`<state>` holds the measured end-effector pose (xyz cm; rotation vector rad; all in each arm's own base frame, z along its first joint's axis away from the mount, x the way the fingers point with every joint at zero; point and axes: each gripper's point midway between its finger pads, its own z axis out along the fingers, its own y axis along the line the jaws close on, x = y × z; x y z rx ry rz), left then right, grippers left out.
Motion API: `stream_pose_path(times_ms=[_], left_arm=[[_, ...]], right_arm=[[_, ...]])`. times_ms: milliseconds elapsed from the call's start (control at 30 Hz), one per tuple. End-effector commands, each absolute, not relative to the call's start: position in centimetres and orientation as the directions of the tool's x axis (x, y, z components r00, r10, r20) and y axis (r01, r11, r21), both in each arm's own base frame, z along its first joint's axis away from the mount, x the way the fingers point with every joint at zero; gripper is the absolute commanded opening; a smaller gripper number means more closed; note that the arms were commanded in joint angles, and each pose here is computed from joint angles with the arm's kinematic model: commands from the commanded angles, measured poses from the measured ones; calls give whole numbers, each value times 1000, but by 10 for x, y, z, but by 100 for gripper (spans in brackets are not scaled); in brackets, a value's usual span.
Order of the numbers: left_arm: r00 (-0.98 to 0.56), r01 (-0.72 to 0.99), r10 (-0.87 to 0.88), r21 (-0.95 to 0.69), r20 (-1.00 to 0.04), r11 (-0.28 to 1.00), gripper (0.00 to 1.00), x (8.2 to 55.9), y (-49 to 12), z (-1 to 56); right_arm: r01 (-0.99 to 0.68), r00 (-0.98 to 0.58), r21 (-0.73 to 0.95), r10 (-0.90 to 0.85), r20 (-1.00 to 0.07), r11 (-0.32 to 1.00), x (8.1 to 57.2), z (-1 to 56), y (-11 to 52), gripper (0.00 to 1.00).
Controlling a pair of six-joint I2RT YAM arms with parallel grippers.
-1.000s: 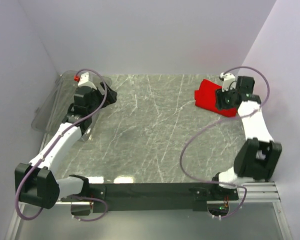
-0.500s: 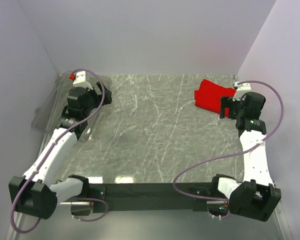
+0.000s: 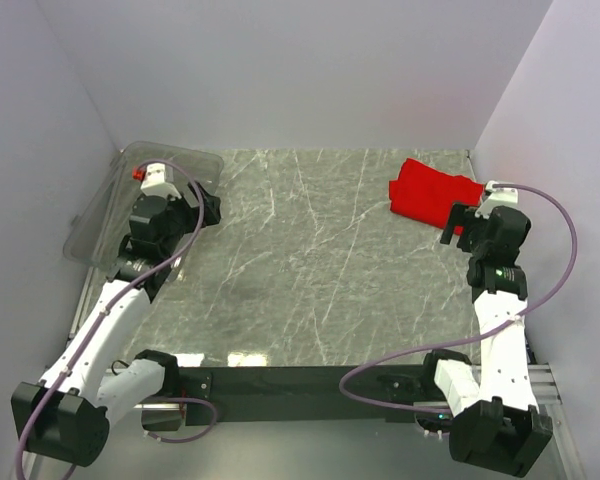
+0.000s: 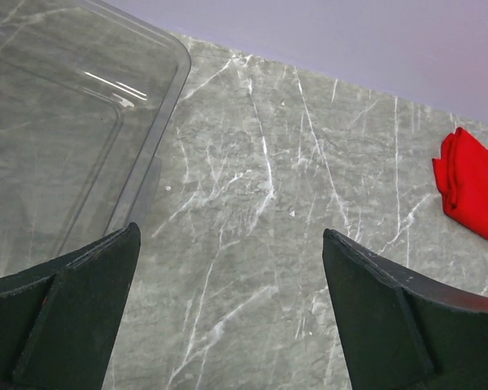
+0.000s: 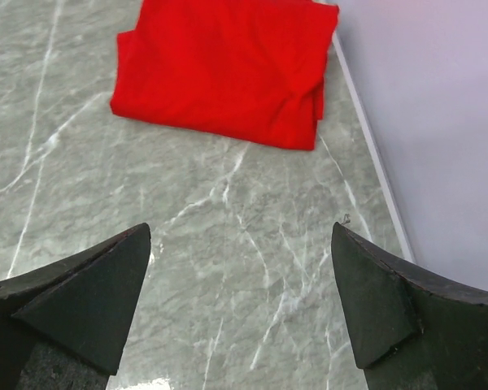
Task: Fold and stack the t-shirts
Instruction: Neatly place the folded tshirt to the corner
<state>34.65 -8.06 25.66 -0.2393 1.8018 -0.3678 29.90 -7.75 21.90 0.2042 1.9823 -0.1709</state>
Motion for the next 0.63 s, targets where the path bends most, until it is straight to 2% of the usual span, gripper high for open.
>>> stream_pose_path(times_ms=[0, 300, 533, 600], left_arm=[[-215, 41, -387, -404, -897, 914, 99, 342, -80, 272], [-206, 22, -400, -413, -893, 911, 99, 333, -75, 272], [-209, 15, -401, -413, -892, 911, 99, 332, -74, 270], [-204, 13, -406, -418, -891, 908, 100, 332, -74, 270]], right_arm=[[302, -339, -22, 86, -937, 953, 301, 237, -90, 98], [390, -295, 29, 155, -943, 920, 302, 236, -100, 97], [398, -312, 26, 162, -936, 917, 308, 229, -103, 95], [383, -316, 10, 142, -938, 924, 310, 230, -103, 100]])
